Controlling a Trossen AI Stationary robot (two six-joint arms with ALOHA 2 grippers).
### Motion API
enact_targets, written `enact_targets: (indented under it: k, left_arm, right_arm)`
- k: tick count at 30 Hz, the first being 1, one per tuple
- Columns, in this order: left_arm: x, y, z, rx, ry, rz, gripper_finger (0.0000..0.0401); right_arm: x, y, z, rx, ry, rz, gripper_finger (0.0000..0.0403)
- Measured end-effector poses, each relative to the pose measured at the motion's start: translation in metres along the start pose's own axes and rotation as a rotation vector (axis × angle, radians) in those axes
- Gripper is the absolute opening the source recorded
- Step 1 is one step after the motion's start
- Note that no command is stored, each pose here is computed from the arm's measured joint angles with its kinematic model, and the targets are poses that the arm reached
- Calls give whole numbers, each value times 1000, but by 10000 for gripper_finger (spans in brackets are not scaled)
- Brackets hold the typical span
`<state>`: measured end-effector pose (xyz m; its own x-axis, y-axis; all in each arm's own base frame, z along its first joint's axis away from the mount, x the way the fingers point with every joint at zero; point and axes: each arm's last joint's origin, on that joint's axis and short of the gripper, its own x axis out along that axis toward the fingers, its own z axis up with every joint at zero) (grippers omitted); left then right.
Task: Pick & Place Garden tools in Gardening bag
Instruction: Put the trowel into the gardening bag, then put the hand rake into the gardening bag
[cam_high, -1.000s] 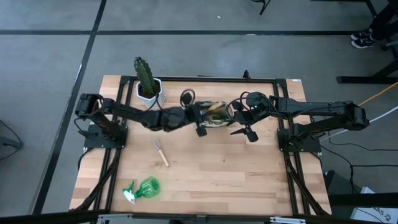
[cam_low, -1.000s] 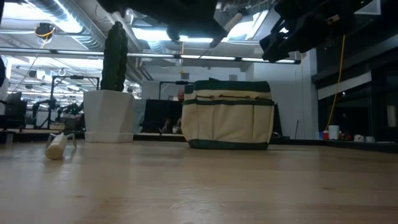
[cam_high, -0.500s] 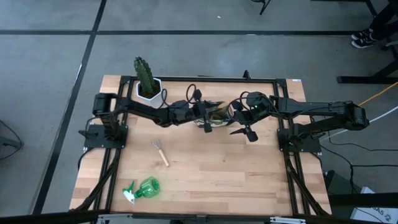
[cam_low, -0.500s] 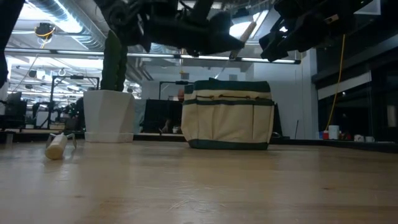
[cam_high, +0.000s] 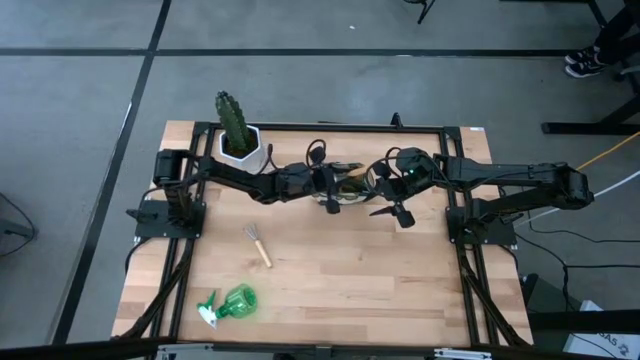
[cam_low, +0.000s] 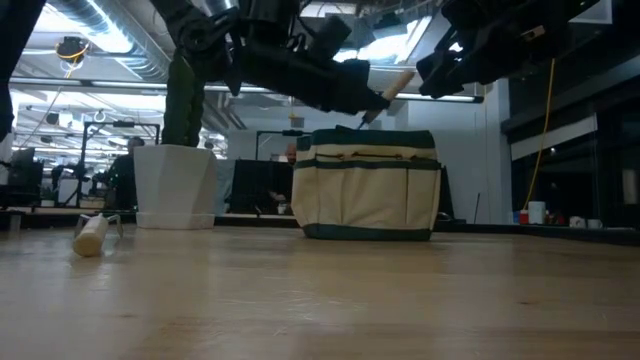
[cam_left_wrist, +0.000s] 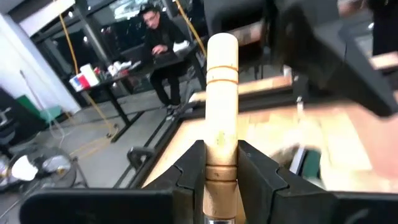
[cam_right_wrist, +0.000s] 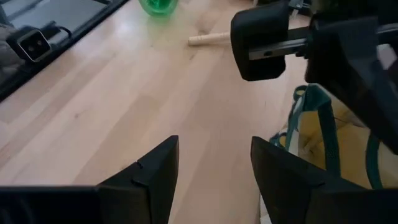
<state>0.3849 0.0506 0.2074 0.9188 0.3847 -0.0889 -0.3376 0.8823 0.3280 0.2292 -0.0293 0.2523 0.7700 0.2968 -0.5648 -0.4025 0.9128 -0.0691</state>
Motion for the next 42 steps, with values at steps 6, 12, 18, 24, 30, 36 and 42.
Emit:
enact_targets:
  k: [6, 12, 18, 24, 30, 36, 42]
  left_arm:
    - [-1, 0, -6, 2, 36, 5, 68]
    - [-2, -1, -11, 36, 96, -14, 87]
    - [-2, 0, -12, 46, 124, 20, 97]
    - [-3, 3, -12, 57, 145, 97, 104]
    - [-2, 8, 5, 38, 96, 99, 136]
    - [-15, 8, 27, 18, 96, 39, 168]
    - [-42, 2, 51, -17, 136, -30, 175]
  right_arm:
    - [0, -1, -1, -8, 8, -7, 201]
    - [0, -1, -1, -15, 14, -22, 201]
    - [0, -4, -2, -10, 57, -115, 202]
    - [-1, -4, -2, -7, 61, -124, 202]
    - [-1, -4, -2, -10, 55, -129, 202]
    - [-1, -4, -2, -10, 54, -130, 202]
    - [-1, -4, -2, -10, 56, -130, 202]
